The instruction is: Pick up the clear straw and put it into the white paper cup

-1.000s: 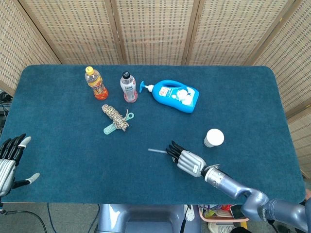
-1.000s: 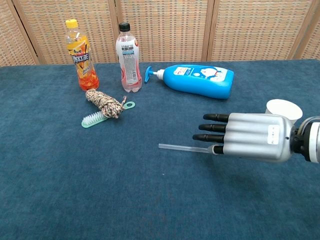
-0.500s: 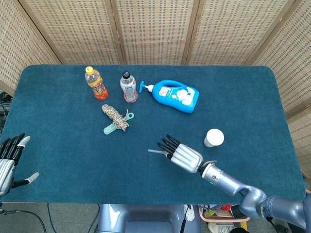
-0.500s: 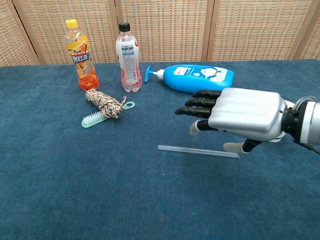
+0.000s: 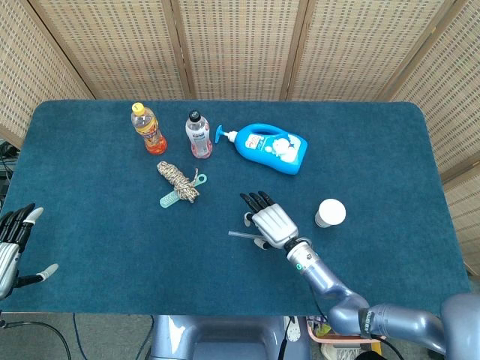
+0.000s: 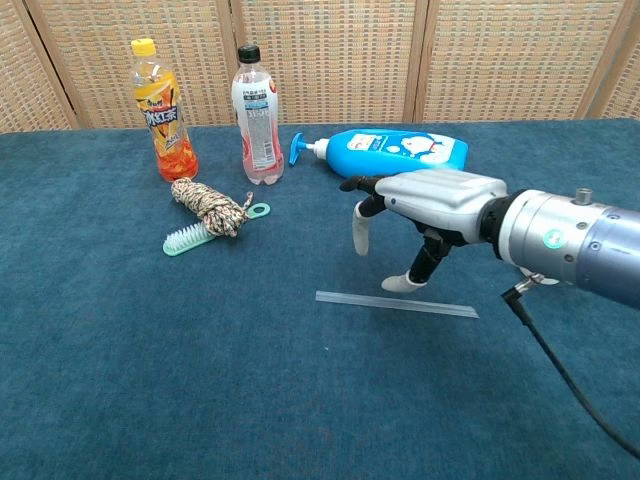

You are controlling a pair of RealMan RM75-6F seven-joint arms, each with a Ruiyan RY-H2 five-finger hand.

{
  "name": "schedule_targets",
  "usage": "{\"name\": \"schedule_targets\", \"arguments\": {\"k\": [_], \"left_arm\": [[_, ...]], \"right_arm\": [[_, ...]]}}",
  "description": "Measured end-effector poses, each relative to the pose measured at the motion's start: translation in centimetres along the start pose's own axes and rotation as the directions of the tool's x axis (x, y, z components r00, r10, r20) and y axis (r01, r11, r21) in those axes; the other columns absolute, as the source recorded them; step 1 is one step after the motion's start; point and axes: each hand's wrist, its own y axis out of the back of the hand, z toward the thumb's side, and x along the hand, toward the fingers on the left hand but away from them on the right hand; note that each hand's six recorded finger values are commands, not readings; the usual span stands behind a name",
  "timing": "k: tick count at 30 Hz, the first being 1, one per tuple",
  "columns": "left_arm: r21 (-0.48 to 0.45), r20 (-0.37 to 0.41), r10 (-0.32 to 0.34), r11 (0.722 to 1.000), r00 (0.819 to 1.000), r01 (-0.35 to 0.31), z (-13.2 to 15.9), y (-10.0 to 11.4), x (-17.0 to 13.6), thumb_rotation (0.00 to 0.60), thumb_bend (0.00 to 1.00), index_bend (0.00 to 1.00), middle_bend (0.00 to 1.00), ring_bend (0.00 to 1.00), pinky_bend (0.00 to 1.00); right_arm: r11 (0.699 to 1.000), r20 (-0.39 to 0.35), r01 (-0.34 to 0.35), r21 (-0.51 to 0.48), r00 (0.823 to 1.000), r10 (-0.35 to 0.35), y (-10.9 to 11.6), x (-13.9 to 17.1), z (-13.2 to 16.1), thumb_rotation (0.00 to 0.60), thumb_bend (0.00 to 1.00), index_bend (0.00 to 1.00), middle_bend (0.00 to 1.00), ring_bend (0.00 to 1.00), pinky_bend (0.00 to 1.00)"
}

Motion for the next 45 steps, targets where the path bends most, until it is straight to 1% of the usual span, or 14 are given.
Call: {"name": "schedule_targets", "arguments": {"k": [3, 5, 9, 12, 22, 27, 33, 37, 40, 45], "left_arm": [[-0.002, -0.001, -0.004, 1.0, 1.0, 0.004, -0.1, 0.0, 0.1, 0.6, 0.16, 0.0, 0.0, 0.0, 0.0], [-0.005, -0.002, -0.006, 1.0, 1.0, 0.006, -0.1, 0.0, 0.1, 0.6, 0.16, 0.0, 0.0, 0.0, 0.0], [-0.012, -0.002, -0.009, 1.0, 1.0, 0.009, -0.2, 0.0, 0.1, 0.6, 0.16, 0.0, 0.0, 0.0, 0.0], [-0.015, -0.002, -0.01, 1.0, 1.0, 0.01, -0.2, 0.1, 0.2, 0.6, 0.16, 0.0, 0.0, 0.0, 0.0], [-0.018, -0.003, -0.011, 1.0, 1.0, 0.011, -0.3, 0.1, 0.2, 0.6, 0.16, 0.0, 0.0, 0.0, 0.0], [-0.019, -0.005, -0.011, 1.0, 1.0, 0.011, -0.4, 0.1, 0.2, 0.6, 0.16, 0.0, 0.0, 0.0, 0.0], [-0.019, -0.009, -0.011, 1.0, 1.0, 0.011, -0.4, 0.1, 0.4, 0.6, 0.16, 0.0, 0.0, 0.0, 0.0], [-0.018, -0.007, -0.011, 1.0, 1.0, 0.011, -0.4, 0.1, 0.4, 0.6, 0.16, 0.0, 0.0, 0.0, 0.0], [-0.017, -0.006, -0.013, 1.0, 1.0, 0.013, -0.3, 0.1, 0.4, 0.6, 0.16, 0.0, 0.0, 0.0, 0.0], [-0.019, -0.008, -0.012, 1.0, 1.0, 0.012, -0.4, 0.1, 0.4, 0.6, 0.16, 0.0, 0.0, 0.0, 0.0]], "right_arm": [[0.998, 0.041, -0.023, -0.059, 0.999, 0.025, -0.7, -0.6, 0.7, 0.6, 0.32, 0.47, 0.0, 0.0, 0.02], [0.996, 0.067, -0.035, -0.078, 0.997, 0.04, -1.2, -0.9, 1.1, 0.6, 0.32, 0.49, 0.0, 0.0, 0.02], [0.995, 0.12, -0.057, -0.084, 0.99, 0.067, -2.0, -1.7, 2.2, 0.6, 0.32, 0.49, 0.0, 0.0, 0.02], [0.995, 0.138, -0.059, -0.085, 0.988, 0.07, -2.1, -2.2, 2.8, 0.6, 0.34, 0.49, 0.0, 0.0, 0.02], [0.993, 0.171, -0.069, -0.097, 0.982, 0.085, -3.1, -2.8, 2.7, 0.6, 0.35, 0.5, 0.0, 0.0, 0.02], [0.994, 0.183, -0.073, -0.08, 0.979, 0.087, -3.8, -3.1, 2.2, 0.6, 0.37, 0.5, 0.0, 0.0, 0.02], [0.996, 0.2, -0.072, -0.054, 0.976, 0.081, -4.0, -3.4, 1.4, 0.6, 0.4, 0.5, 0.0, 0.0, 0.02], [0.995, 0.209, -0.074, -0.066, 0.974, 0.086, -4.1, -3.5, 1.1, 0.6, 0.4, 0.5, 0.0, 0.0, 0.02], [0.993, 0.211, -0.089, -0.074, 0.972, 0.103, -4.5, -3.4, 0.9, 0.6, 0.4, 0.5, 0.0, 0.0, 0.02], [0.994, 0.202, -0.102, -0.05, 0.973, 0.11, -4.9, -3.2, 0.9, 0.6, 0.42, 0.51, 0.0, 0.0, 0.02]]}}
